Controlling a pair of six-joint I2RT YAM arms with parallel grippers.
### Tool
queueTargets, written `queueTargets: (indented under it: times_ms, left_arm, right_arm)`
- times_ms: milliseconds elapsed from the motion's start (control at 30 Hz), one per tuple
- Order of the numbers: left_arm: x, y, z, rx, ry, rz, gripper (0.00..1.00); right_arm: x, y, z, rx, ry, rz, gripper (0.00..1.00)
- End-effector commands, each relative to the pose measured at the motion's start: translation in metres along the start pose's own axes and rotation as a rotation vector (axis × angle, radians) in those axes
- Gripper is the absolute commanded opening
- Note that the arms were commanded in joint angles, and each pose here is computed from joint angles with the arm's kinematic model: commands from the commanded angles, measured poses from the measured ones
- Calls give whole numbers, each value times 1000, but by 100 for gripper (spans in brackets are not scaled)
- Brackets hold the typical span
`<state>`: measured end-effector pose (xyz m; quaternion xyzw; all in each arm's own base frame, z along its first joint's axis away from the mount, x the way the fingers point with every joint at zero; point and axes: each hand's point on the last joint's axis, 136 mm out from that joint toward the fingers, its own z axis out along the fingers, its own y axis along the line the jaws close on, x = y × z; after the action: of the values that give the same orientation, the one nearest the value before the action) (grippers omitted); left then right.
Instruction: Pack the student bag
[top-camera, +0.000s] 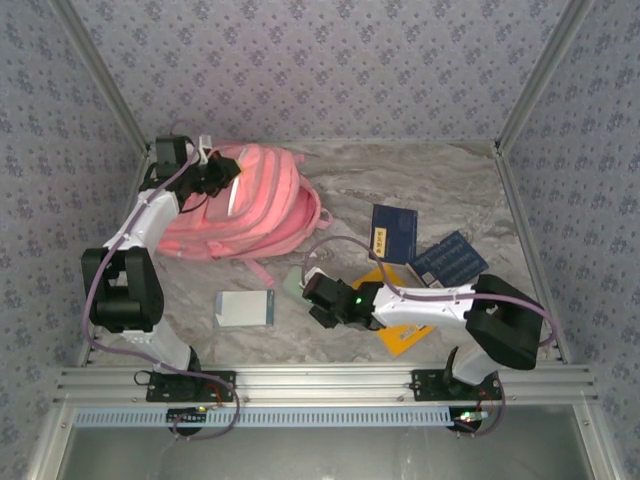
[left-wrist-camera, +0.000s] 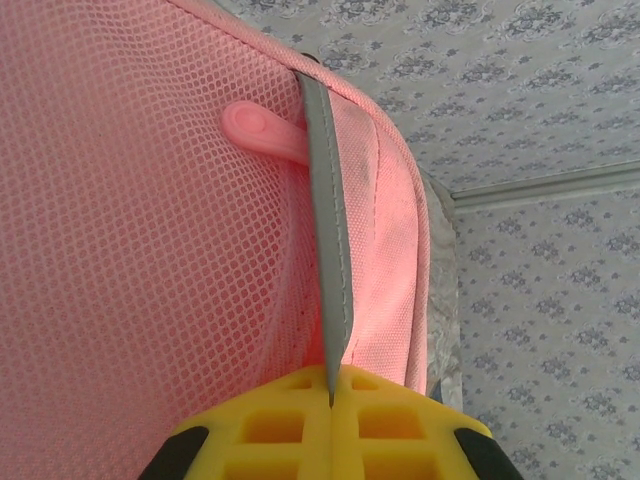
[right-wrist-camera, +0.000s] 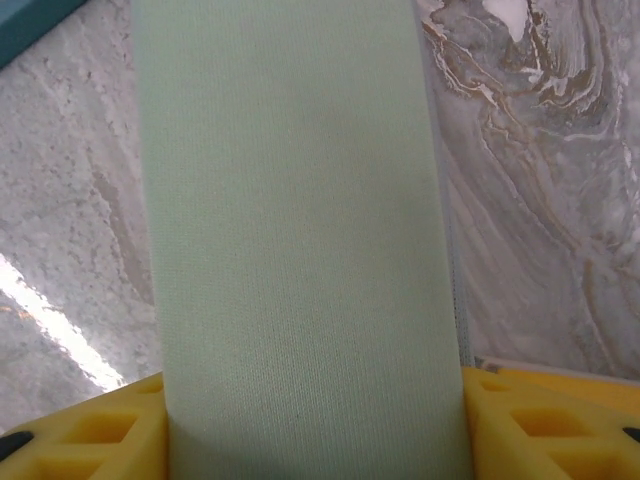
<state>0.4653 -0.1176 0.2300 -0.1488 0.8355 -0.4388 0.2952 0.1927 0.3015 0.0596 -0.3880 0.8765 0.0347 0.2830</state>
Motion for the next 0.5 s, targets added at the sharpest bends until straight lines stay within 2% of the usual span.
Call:
queueTargets:
  times_ms: [0, 233, 467]
  left_arm:
    - [-2, -15, -2, 29, 1, 52, 0]
    - [-1, -16, 0, 34, 9, 53, 0]
    - [0, -18, 0, 38, 10, 58, 0]
  right_arm:
    - [18, 2, 2, 5, 114, 84, 57]
    - [27, 1, 8, 28, 153, 63, 78]
    - [42, 9, 23, 10, 256, 13, 87]
